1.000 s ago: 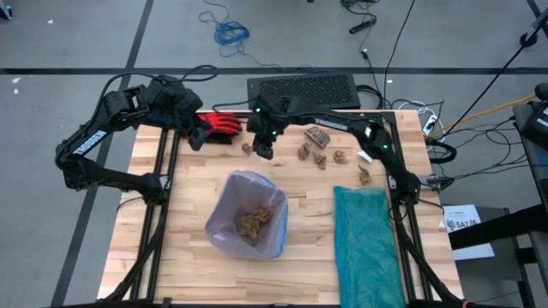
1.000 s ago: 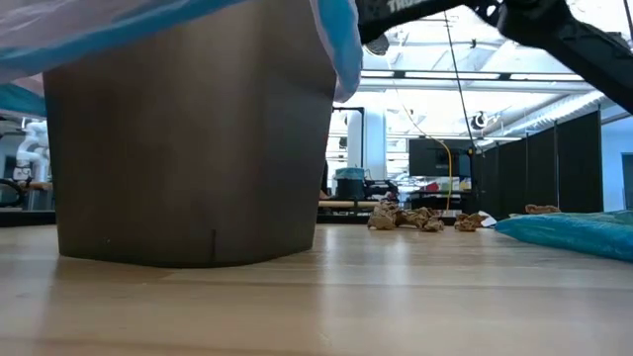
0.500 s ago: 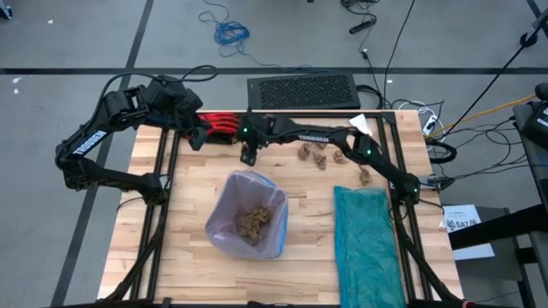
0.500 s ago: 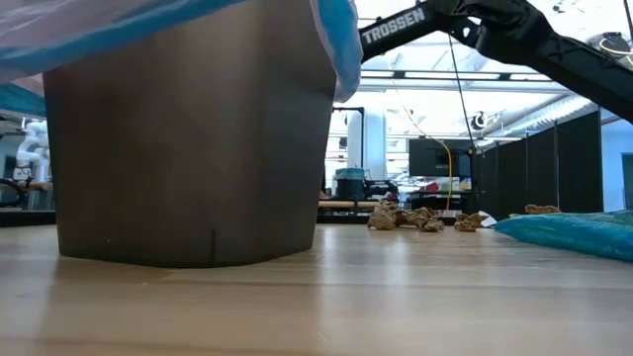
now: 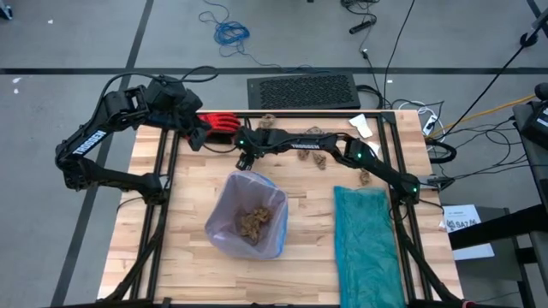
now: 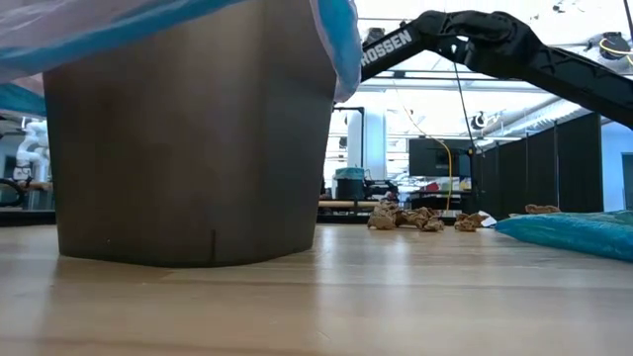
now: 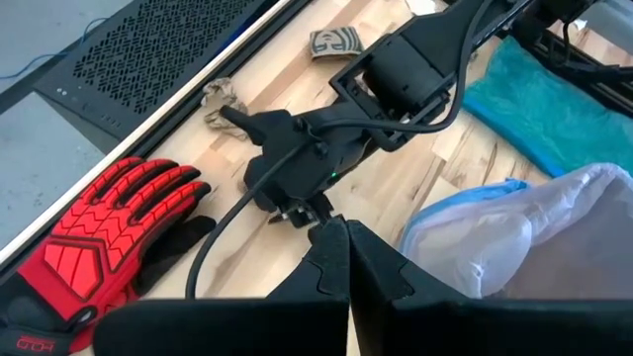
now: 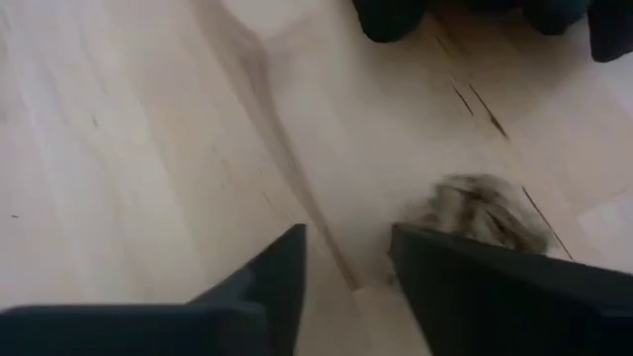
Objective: Place trash/remove bag and relplace
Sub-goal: Put the brown napkin into the trash bin
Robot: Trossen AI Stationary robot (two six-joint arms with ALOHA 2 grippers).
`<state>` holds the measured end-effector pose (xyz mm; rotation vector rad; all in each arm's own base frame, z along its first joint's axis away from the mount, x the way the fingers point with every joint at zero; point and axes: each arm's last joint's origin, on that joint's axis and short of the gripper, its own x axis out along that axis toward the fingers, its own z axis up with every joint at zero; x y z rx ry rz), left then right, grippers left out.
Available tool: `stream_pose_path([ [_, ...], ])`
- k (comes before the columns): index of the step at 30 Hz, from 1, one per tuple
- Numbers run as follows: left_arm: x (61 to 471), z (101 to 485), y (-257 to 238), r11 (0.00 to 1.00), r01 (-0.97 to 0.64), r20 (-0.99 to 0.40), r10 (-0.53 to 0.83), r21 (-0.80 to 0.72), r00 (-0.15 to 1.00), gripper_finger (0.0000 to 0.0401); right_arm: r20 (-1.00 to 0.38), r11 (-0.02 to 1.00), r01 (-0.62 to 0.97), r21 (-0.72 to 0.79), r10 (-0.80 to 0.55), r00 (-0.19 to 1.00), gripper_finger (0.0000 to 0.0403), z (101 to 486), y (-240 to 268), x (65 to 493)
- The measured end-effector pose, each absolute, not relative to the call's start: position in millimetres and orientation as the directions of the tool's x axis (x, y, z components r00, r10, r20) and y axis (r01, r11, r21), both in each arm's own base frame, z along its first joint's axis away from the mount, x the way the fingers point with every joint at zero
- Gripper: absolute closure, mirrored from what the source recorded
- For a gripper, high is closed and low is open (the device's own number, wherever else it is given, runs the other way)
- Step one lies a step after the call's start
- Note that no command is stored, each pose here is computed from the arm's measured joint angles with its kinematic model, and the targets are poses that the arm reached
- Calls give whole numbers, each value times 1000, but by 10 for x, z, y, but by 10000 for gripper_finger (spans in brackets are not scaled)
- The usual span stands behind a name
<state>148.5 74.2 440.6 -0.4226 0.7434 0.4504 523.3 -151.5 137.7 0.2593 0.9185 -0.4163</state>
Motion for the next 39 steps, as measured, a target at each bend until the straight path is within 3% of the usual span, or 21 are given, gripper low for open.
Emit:
stream_pose_path([
  [5,1483,4404,741,823,-529,-723,237,-205,649,401,-814,897,437,64,-206,543,389,1376,-1506,5233],
  [8,1483,4403,740,824,-529,-724,237,-204,648,401,-832,902,422,87,-167,529,396,1428,-1485,5196],
  [13,1483,4404,741,825,-529,-724,239,-200,647,401,-825,909,402,108,-144,546,402,1827,-1457,5091],
  [20,1478,4405,756,812,-561,-723,289,-162,627,401,-713,914,382,137,-177,679,403,2668,-1527,4869],
  [23,1480,4406,759,810,-565,-722,296,-157,625,401,-695,907,389,161,-176,698,401,2729,-1589,4843],
  [27,1478,4404,759,809,-567,-724,297,-156,622,401,-742,906,378,188,-122,659,372,2380,-1626,4939],
  [33,1476,4401,754,810,-562,-728,285,-165,624,401,-798,894,407,188,-102,594,272,1834,-1604,5088],
  [39,1476,4399,750,801,-568,-730,272,-190,627,401,-778,845,495,201,-170,605,181,1543,-1676,5195],
])
